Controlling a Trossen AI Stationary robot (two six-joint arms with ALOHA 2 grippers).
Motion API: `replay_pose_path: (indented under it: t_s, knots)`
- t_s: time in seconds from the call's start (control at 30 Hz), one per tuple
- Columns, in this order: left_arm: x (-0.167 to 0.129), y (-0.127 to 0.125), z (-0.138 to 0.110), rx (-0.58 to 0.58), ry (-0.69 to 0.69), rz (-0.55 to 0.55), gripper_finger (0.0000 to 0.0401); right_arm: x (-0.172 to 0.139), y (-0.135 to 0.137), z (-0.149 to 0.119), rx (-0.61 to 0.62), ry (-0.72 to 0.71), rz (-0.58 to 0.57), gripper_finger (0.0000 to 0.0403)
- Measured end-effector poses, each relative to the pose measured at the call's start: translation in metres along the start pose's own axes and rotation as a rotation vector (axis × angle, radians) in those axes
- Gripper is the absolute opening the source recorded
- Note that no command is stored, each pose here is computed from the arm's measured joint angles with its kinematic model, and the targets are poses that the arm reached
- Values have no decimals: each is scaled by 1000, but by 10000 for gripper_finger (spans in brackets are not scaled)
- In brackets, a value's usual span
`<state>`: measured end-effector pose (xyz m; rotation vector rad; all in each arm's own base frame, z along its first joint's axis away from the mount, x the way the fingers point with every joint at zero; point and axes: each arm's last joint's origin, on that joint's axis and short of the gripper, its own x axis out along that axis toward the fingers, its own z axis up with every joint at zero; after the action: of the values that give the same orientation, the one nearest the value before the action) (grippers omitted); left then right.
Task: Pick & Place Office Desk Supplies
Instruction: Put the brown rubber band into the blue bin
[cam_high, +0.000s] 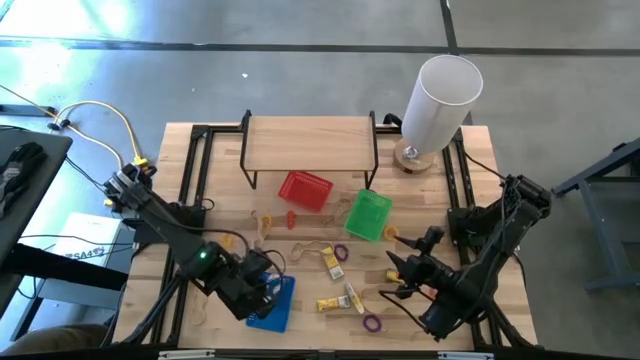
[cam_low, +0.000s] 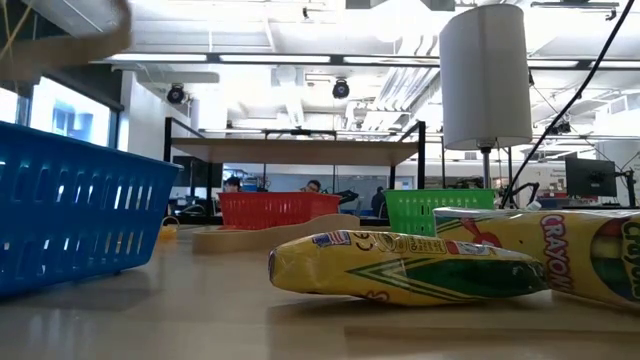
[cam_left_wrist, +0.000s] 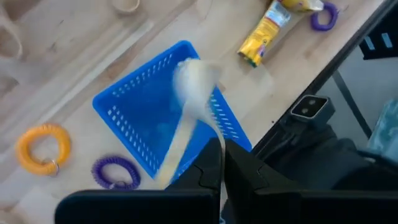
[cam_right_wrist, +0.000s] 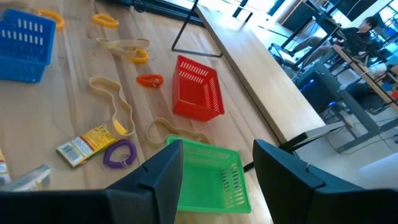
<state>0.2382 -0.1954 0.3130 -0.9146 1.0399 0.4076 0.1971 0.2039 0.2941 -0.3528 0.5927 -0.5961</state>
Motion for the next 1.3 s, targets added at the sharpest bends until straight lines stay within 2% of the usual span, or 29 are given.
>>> replay_pose_path:
  t_s: [0.2,0.3,0.37,0.6,0.8,1.03,1.3]
  knots:
    - [18,-4,-5,-56,31,33,1,0,1,0,6,23,13,183]
    - [24,-12,-5,-38,35,-24,1,0,1,0,6,22,13,183]
    - [25,-12,-5,-37,34,-23,1,0,1,0,6,23,14,183]
    - [25,-9,-5,-100,32,11,1,0,2,-1,12,42,25,183]
    - [38,-10,-9,-115,39,39,1,0,2,-1,12,49,28,183]
    - [58,-11,-15,-110,96,95,1,0,2,-1,15,56,32,183]
    - [67,-9,-11,-82,120,134,1,0,2,-1,18,55,33,183]
